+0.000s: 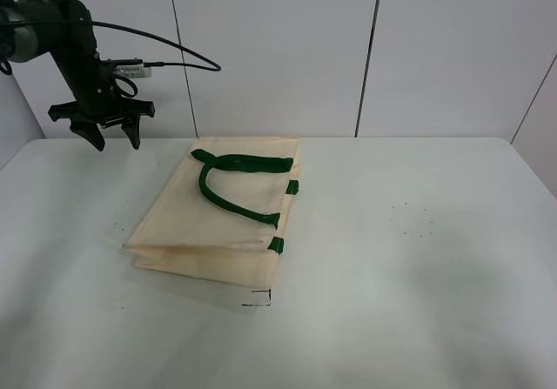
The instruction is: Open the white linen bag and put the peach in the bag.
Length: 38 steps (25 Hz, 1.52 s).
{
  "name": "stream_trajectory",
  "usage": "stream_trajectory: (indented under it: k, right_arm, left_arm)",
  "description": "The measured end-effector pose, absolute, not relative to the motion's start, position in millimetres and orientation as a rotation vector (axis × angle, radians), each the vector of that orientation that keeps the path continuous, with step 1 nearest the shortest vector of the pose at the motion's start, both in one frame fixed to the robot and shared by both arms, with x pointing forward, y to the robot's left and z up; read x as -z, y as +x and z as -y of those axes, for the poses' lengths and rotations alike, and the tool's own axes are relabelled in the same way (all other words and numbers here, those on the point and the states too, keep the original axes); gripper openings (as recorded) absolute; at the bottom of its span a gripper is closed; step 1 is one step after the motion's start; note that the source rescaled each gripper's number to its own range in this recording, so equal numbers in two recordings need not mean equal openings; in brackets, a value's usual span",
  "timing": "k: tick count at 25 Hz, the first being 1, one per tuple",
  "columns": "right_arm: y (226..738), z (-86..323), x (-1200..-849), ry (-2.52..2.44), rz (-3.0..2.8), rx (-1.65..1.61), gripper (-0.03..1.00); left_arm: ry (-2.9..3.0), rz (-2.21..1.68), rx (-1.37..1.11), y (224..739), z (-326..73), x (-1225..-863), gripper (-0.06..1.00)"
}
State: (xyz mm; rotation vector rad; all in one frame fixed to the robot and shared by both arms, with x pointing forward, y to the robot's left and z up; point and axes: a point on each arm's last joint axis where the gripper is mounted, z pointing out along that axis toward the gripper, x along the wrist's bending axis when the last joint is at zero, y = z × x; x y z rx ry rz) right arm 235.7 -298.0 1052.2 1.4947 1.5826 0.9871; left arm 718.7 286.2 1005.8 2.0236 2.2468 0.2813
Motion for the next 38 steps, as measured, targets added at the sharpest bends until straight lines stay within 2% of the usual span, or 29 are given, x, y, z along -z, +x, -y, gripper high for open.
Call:
stream_trajectory:
  k: [3, 8, 15, 19, 22, 29, 34, 38]
  right_arm:
    - [235.7, 298.0, -1052.2, 1.495, -1.583, -0.987, 1.0]
    - [235.7, 298.1, -1052.2, 1.494, -1.582, -0.986, 1.0]
    - [235.7, 298.1, -1052.2, 1.494, -1.582, -0.986, 1.0]
    - [235.7, 298.1, -1052.2, 1.494, -1.582, -0.986, 1.0]
    - [235.7, 298.1, -1052.2, 1.494, -1.582, -0.986, 1.0]
    - [235.7, 298.1, -1052.2, 1.494, -1.582, -0.986, 1.0]
    - [235.7, 298.1, -1052.2, 1.494, -1.582, -0.986, 1.0]
    - [235.7, 298.1, -1052.2, 1.494, -1.582, -0.986, 1.0]
  left_arm:
    - [2.038, -2.262, -0.235, 704.2, -286.6, -1009.0, 0.89]
    - [2.057, -2.256, -0.203, 657.9, -285.1, -1039.3, 0.89]
    - [2.088, -2.191, -0.232, 550.1, -279.5, -1089.6, 0.89]
    - [2.101, -2.152, -0.268, 479.6, -281.2, -1099.1, 0.89]
    - [2.078, -2.12, -0.31, 426.5, -286.7, -1097.5, 0.89]
    - [2.04, -1.947, -0.467, 330.0, -297.2, -1061.0, 0.89]
    - [1.977, -1.817, -0.599, 284.5, -302.2, -1039.3, 0.89]
    - [1.864, -1.72, -0.702, 263.4, -303.7, -1041.3, 0.89]
